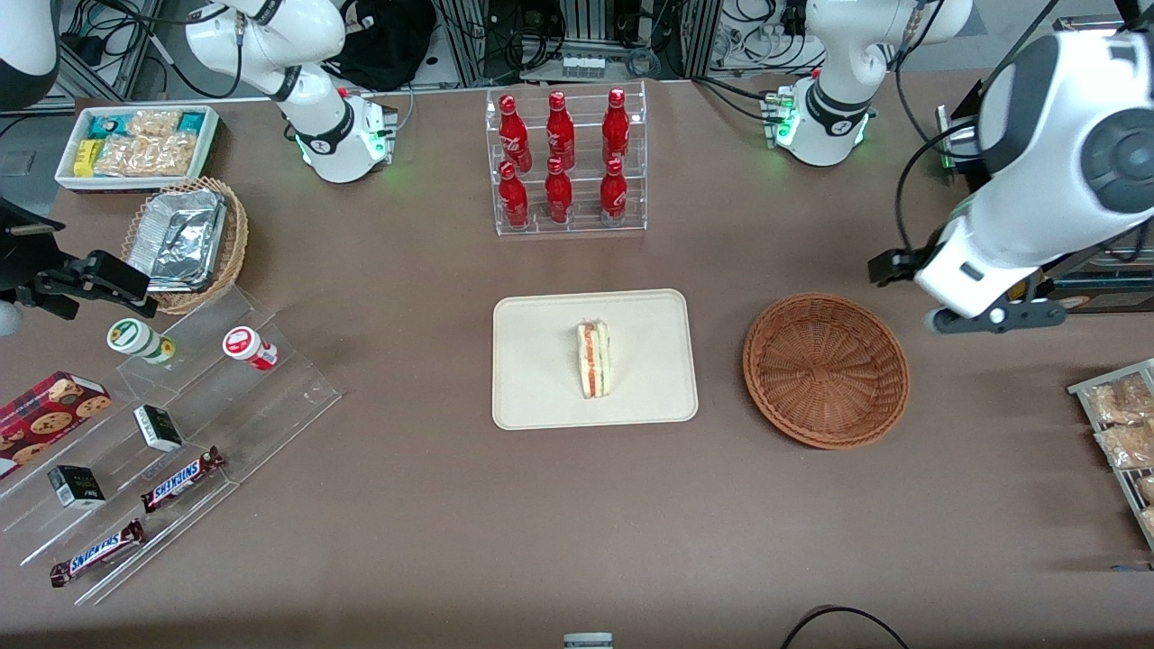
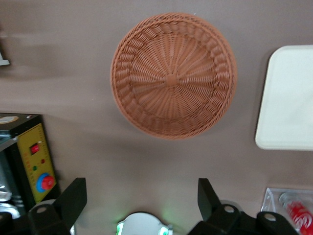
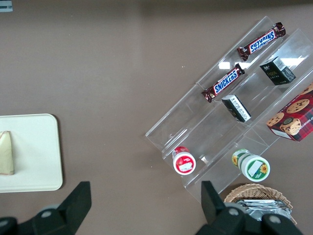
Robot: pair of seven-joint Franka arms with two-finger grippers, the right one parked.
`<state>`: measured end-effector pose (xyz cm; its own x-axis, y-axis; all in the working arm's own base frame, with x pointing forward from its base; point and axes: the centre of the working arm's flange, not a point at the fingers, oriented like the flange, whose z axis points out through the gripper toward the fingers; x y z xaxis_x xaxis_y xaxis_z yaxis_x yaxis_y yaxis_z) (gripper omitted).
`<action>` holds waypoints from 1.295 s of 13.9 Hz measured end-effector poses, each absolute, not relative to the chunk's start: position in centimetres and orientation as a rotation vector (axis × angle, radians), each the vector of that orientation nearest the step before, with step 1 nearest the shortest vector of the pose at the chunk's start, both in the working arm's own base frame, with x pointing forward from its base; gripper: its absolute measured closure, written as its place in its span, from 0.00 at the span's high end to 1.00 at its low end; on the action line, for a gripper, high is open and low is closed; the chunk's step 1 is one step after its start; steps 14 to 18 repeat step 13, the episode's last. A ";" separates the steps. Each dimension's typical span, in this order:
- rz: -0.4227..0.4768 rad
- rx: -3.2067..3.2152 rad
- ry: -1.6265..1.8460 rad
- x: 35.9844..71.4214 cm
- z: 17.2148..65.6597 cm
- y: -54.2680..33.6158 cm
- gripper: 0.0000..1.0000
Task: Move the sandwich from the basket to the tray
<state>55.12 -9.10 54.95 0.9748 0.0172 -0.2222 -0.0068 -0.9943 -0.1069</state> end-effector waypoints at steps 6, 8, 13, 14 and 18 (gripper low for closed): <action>0.292 -3.038 0.061 52.6 59.8 -5.7 1.00; 0.267 -3.053 0.040 52.0 61.0 -5.0 1.00; 0.253 -3.073 0.085 51.7 61.6 -4.1 1.00; 0.253 -3.073 0.085 51.7 61.6 -4.1 1.00; 0.253 -3.073 0.085 51.7 61.6 -4.1 1.00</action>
